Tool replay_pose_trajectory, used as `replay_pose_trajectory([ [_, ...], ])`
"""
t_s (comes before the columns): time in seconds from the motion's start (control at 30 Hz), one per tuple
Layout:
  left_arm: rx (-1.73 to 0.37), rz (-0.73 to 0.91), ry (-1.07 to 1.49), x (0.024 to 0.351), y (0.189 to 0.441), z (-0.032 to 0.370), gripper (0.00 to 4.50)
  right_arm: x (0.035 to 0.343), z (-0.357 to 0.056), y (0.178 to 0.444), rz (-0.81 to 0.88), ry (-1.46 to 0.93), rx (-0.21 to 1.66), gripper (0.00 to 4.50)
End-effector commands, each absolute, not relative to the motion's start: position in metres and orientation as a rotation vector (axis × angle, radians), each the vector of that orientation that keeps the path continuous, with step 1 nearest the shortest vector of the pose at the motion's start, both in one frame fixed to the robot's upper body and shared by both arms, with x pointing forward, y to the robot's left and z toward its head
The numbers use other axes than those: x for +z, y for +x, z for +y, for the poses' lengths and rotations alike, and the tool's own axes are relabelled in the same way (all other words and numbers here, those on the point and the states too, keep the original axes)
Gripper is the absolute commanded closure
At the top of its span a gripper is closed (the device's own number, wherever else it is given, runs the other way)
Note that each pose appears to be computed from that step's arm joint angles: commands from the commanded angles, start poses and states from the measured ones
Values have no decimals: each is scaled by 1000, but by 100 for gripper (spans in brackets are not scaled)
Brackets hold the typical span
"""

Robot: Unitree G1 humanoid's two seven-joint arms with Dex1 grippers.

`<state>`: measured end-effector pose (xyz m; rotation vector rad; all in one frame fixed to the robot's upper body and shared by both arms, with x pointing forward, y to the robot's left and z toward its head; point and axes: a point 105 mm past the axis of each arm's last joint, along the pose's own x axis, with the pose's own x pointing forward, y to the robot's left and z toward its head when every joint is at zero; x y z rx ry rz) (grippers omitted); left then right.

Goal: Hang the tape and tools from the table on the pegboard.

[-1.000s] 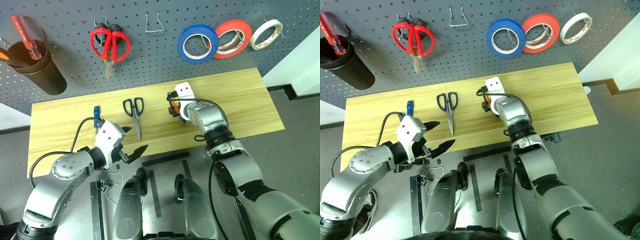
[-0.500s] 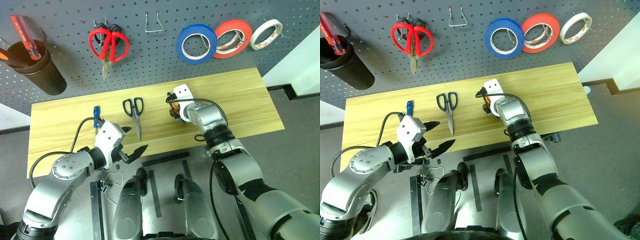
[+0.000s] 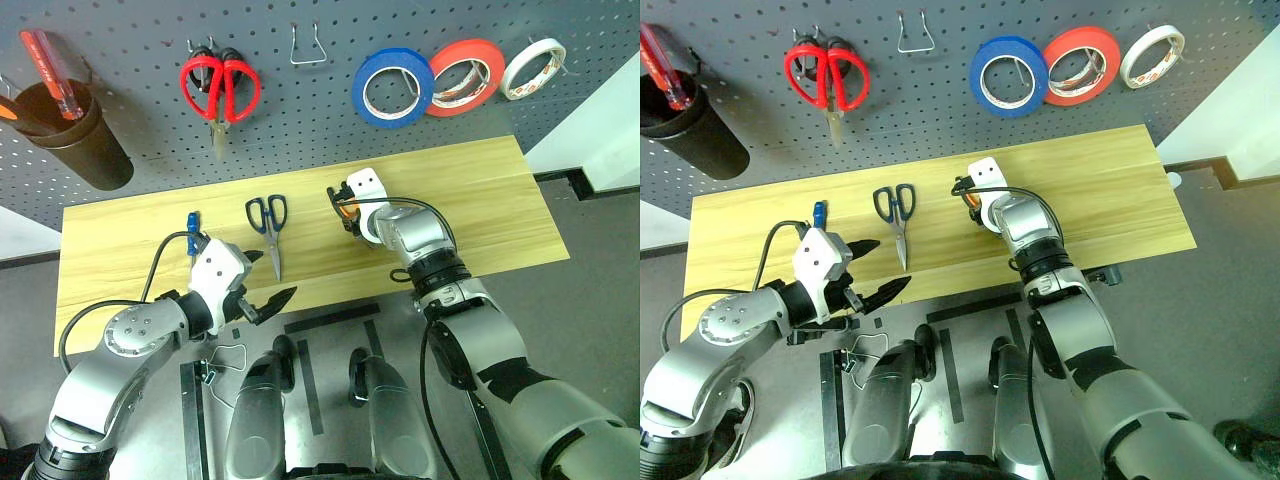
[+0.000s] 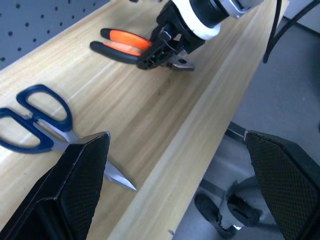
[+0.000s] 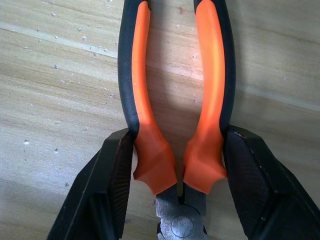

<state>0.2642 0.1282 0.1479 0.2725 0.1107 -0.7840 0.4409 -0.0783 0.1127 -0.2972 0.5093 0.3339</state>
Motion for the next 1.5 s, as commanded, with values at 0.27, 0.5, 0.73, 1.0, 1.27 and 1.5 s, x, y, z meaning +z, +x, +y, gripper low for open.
replay_pose_trajectory([
  [0.27,-800,31,298,160,278,129,0,184,-71,391,208,-257,502,215],
  [0.5,-780,17,273,153,285,143,0,196,-84,335,118,-217,519,215],
  [0.73,-747,-102,208,153,288,141,0,240,-59,285,-149,-115,758,215],
  [1.0,-716,-191,172,164,298,141,0,311,-40,265,-460,-39,893,215],
  [1.27,-691,-267,136,177,305,137,0,378,-31,292,-729,-92,770,215],
  [1.5,-678,-337,123,196,303,133,0,400,-61,364,-710,-77,490,216],
])
